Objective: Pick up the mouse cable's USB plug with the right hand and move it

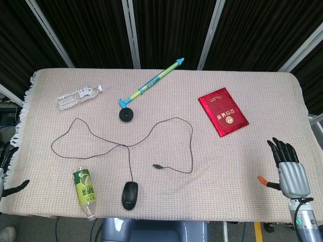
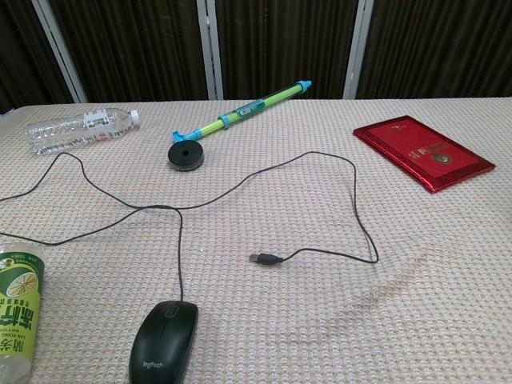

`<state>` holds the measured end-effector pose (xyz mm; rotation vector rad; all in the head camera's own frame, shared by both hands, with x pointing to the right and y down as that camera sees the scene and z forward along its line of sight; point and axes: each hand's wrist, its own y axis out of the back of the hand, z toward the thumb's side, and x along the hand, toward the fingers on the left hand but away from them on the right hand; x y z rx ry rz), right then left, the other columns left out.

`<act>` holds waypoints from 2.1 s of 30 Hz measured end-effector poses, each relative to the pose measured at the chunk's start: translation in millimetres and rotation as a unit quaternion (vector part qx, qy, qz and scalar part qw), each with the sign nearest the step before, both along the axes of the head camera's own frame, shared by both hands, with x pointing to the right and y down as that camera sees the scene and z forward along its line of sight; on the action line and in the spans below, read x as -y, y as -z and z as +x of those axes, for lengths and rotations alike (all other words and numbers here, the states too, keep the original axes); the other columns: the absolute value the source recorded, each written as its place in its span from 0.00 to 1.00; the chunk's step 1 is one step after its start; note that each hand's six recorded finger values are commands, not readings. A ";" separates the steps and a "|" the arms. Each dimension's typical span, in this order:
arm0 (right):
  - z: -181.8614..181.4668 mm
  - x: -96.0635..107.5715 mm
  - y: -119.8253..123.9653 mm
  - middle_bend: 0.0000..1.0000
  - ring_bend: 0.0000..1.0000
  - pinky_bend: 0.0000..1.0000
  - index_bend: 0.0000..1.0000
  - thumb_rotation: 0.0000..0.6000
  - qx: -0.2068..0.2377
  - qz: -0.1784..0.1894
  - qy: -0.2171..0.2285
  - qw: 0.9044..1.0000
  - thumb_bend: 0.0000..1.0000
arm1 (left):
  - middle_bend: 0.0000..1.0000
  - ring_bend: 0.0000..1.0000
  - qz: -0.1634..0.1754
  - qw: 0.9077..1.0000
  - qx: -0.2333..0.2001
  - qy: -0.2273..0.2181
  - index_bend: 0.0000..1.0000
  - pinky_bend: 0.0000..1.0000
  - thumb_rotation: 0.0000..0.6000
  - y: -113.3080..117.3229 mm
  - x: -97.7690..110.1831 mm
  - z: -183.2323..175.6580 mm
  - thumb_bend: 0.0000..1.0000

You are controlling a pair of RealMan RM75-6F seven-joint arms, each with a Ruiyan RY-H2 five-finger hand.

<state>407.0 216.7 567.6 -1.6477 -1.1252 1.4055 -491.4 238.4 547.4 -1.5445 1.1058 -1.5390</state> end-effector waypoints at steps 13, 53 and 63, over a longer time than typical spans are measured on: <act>-42.9 25.8 -1.1 0.07 0.00 0.00 0.18 1.00 0.067 -0.004 0.068 0.995 0.07 | 0.00 0.00 -0.005 1.000 0.011 0.013 0.12 0.00 1.00 -0.7 -2.7 -4.4 0.12; -298.4 41.8 -78.0 0.17 0.00 0.00 0.41 1.00 0.165 -0.155 0.165 0.960 0.14 | 0.00 0.00 -0.030 0.999 -0.014 0.025 0.13 0.00 1.00 -6.0 -1.8 -2.4 0.12; -313.1 44.1 -106.8 0.18 0.00 0.00 0.43 1.00 0.147 -0.170 0.133 0.965 0.14 | 0.00 0.00 -0.032 0.999 -0.018 0.029 0.13 0.00 1.00 -5.9 -2.1 -3.3 0.12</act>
